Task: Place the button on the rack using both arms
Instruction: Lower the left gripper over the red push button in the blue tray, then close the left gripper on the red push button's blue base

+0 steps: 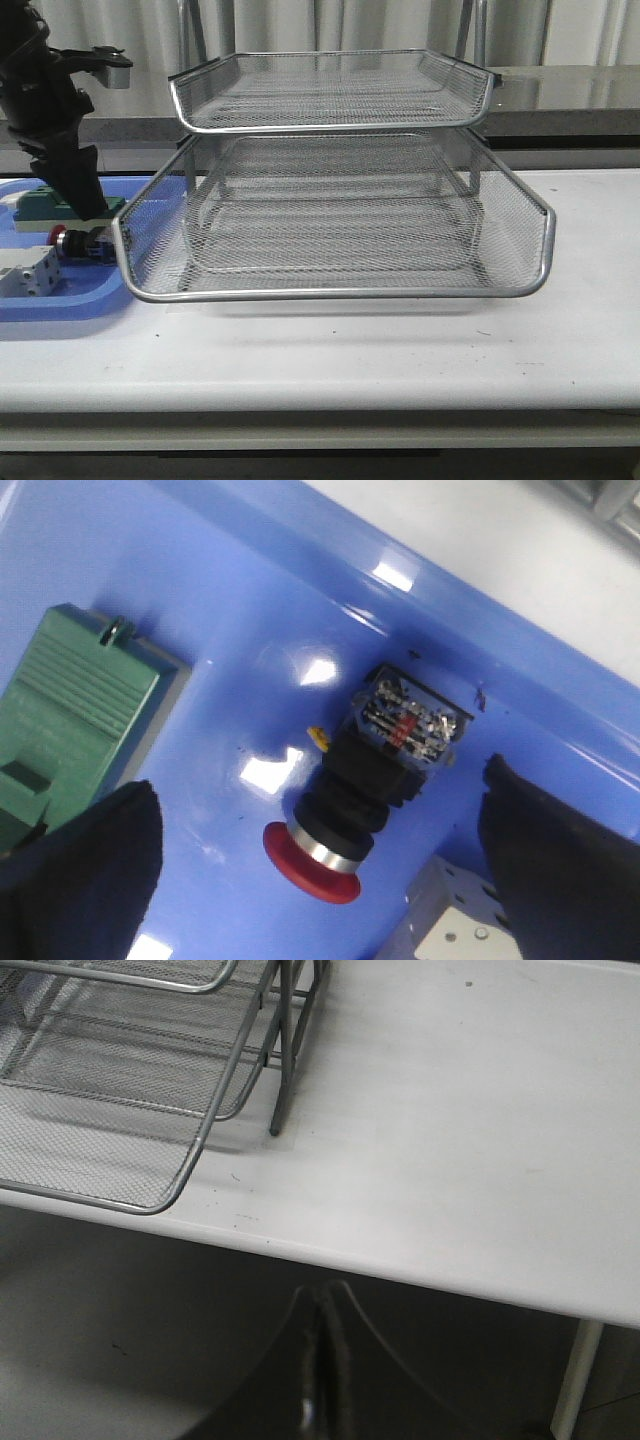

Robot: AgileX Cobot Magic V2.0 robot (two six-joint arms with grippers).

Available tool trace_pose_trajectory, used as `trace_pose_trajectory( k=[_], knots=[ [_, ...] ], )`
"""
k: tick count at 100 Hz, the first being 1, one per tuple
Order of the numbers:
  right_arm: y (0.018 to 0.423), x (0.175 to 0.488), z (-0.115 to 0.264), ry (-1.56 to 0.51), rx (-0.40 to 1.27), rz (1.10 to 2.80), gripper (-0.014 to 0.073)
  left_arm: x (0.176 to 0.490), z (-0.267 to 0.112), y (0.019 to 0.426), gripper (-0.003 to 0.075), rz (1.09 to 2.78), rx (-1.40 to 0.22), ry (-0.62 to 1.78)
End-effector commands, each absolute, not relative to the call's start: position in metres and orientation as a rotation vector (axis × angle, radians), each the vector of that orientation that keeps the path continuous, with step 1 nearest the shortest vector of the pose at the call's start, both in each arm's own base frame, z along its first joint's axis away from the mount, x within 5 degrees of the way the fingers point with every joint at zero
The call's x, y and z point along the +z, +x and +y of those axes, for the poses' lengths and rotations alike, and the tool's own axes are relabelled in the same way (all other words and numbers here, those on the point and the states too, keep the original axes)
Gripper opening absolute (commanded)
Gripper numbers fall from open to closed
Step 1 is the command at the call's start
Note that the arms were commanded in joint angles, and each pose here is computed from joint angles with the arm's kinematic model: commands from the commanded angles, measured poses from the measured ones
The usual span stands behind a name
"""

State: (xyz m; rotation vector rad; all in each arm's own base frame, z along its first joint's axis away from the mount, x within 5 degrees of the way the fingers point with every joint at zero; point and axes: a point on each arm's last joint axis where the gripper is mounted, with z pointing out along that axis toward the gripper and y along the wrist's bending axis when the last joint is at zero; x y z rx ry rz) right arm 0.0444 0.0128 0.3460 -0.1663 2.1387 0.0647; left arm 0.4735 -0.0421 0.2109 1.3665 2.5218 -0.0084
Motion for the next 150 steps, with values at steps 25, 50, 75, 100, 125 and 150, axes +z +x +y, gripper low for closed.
trace_pose_trajectory(
  k=[25, 50, 75, 100, 125, 150],
  knots=[
    [0.048, 0.359, 0.013, -0.159, 0.070, 2.053, -0.0060, 0.238, -0.055, 0.472, 0.0616, 2.423, -0.001, 1.395],
    [0.048, 0.359, 0.013, -0.159, 0.070, 2.053, -0.0060, 0.215, -0.056, 0.477, 0.0616, 2.459, -0.026, 1.412],
    [0.048, 0.359, 0.013, -0.159, 0.070, 2.053, -0.0060, 0.197, -0.056, 0.482, 0.0616, 2.478, -0.037, 1.416],
    [0.048, 0.359, 0.013, -0.159, 0.070, 2.053, -0.0060, 0.190, -0.056, 0.483, 0.0505, 2.492, -0.049, 1.424],
    [0.048, 0.359, 0.013, -0.159, 0.070, 2.053, -0.0060, 0.207, -0.057, 0.488, 0.0134, 2.456, -0.026, 1.414],
    [0.048, 0.359, 0.013, -0.159, 0.070, 2.053, -0.0060, 0.236, -0.056, 0.485, -0.0019, 2.492, -0.046, 1.383]
  ],
)
